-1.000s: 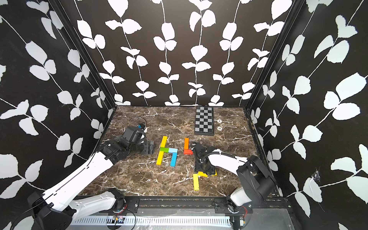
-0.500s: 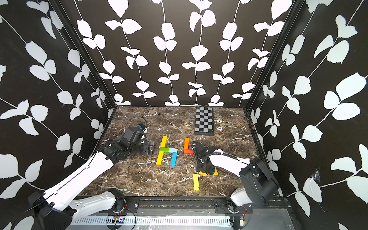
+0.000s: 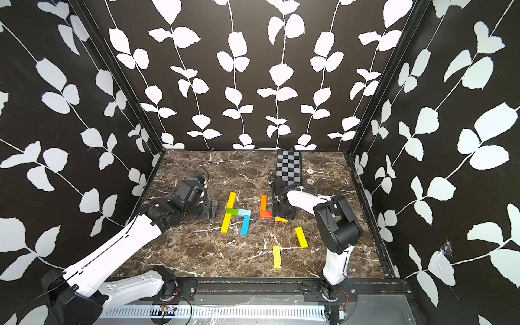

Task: Assemble the letter h with building blocks
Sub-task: Place the building block at the center of the board, then assemble the building block at the center of the board.

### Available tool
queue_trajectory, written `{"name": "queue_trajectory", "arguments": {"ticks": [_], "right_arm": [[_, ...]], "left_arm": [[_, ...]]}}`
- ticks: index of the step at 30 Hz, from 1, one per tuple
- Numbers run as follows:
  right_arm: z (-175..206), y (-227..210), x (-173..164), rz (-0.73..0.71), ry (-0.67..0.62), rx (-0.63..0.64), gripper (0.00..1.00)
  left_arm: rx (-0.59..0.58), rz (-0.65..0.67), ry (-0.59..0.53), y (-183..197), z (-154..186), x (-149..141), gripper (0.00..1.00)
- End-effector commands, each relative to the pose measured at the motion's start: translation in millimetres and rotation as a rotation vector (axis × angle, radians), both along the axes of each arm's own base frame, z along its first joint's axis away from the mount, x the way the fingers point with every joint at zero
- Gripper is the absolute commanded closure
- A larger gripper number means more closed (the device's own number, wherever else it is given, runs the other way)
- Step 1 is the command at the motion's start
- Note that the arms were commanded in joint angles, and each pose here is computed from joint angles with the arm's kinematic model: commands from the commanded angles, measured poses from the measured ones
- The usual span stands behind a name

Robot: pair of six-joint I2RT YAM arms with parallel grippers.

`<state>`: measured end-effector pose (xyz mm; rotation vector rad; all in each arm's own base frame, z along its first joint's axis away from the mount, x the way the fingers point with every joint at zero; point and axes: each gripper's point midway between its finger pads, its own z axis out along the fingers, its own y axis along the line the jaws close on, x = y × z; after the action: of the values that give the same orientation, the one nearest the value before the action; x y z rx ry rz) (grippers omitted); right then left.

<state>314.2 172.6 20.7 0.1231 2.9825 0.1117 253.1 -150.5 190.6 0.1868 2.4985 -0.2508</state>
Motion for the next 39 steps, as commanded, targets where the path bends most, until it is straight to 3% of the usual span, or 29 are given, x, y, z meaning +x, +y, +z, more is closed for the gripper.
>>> {"name": "queue_trajectory", "arguments": {"ticks": [1,9,14,20,39], "right_arm": [[-1,-1,9,0.028,-0.008,0.000,0.45],[13,-8,7,-0.020,-0.036,0.021,0.21],[37,-5,13,-0.092,-0.095,0.105,0.14],[30,-6,10,-0.199,-0.073,0.178,0.10],[9,16,12,-0.212,-0.020,0.277,0.11]], "left_arm": [[0.014,0.020,0.006,6,-5,0,0.12],[0.005,0.005,0.017,1,-8,1,0.12],[-0.004,-0.008,0.025,-3,-10,1,0.13],[-0.008,-0.013,0.027,-3,-12,0,0.13],[-0.009,-0.024,0.040,-5,-21,-2,0.14]]}}
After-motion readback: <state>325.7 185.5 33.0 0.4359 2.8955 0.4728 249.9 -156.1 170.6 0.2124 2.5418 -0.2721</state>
